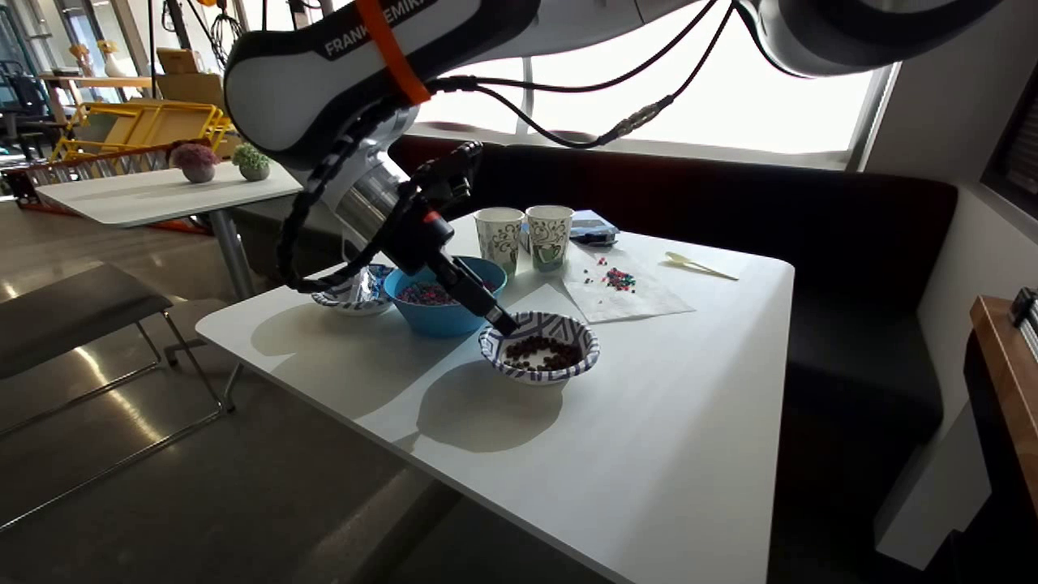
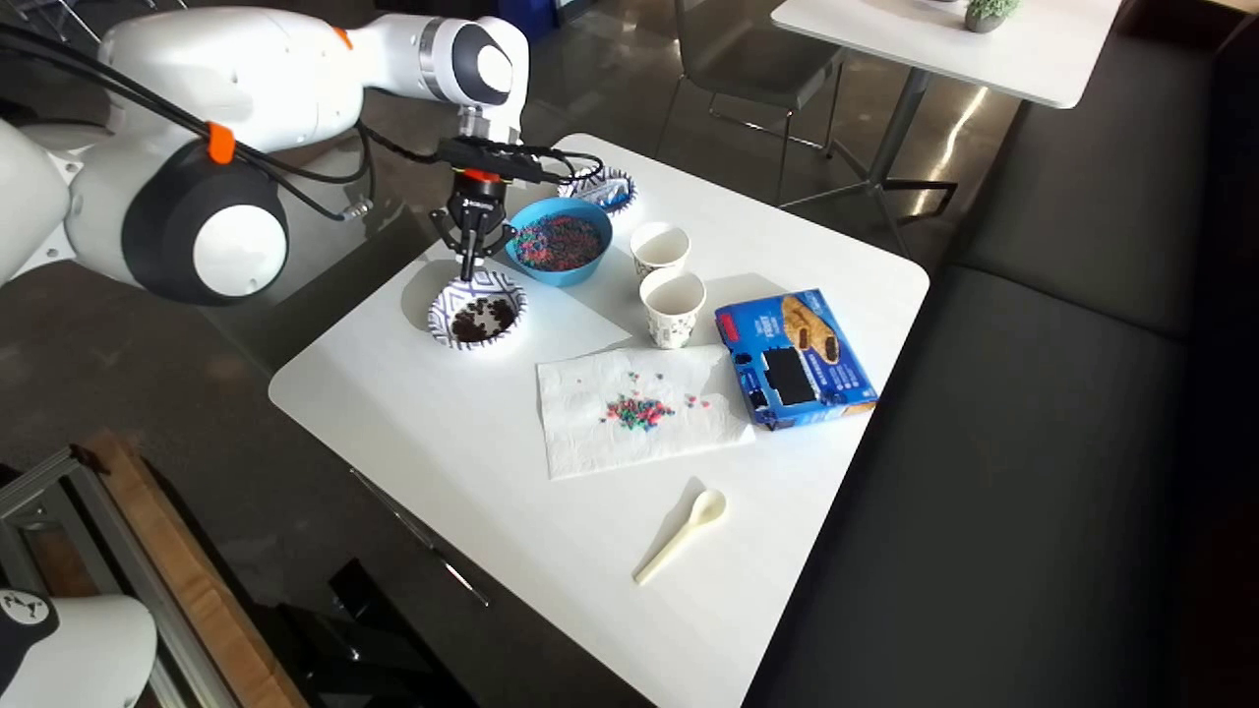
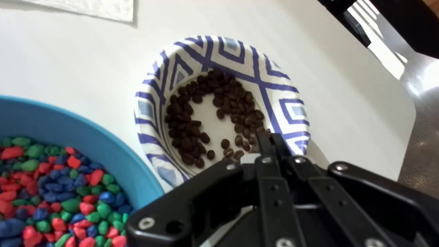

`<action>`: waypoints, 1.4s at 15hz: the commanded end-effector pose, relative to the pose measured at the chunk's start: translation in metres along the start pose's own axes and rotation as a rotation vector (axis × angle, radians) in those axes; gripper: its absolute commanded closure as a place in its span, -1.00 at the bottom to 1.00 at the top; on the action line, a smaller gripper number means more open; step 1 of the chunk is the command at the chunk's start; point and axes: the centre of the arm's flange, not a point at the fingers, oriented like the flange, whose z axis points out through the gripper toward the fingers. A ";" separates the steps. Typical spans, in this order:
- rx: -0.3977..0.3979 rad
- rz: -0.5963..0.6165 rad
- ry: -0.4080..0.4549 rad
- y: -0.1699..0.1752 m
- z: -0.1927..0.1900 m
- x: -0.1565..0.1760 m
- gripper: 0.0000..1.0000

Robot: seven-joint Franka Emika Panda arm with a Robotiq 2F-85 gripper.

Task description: Put the brown object in the bowl closest to you

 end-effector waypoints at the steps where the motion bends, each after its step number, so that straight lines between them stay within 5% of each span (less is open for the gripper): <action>1: -0.067 0.019 -0.041 -0.011 0.026 -0.011 0.42; 3: -0.082 0.019 -0.057 -0.012 0.027 -0.011 0.31; 8: -0.112 0.009 -0.079 -0.019 0.026 -0.011 -0.43; 12: -0.152 -0.026 -0.015 -0.039 0.015 -0.020 -1.00; 21: -0.412 -0.273 0.323 -0.051 -0.047 -0.042 -1.00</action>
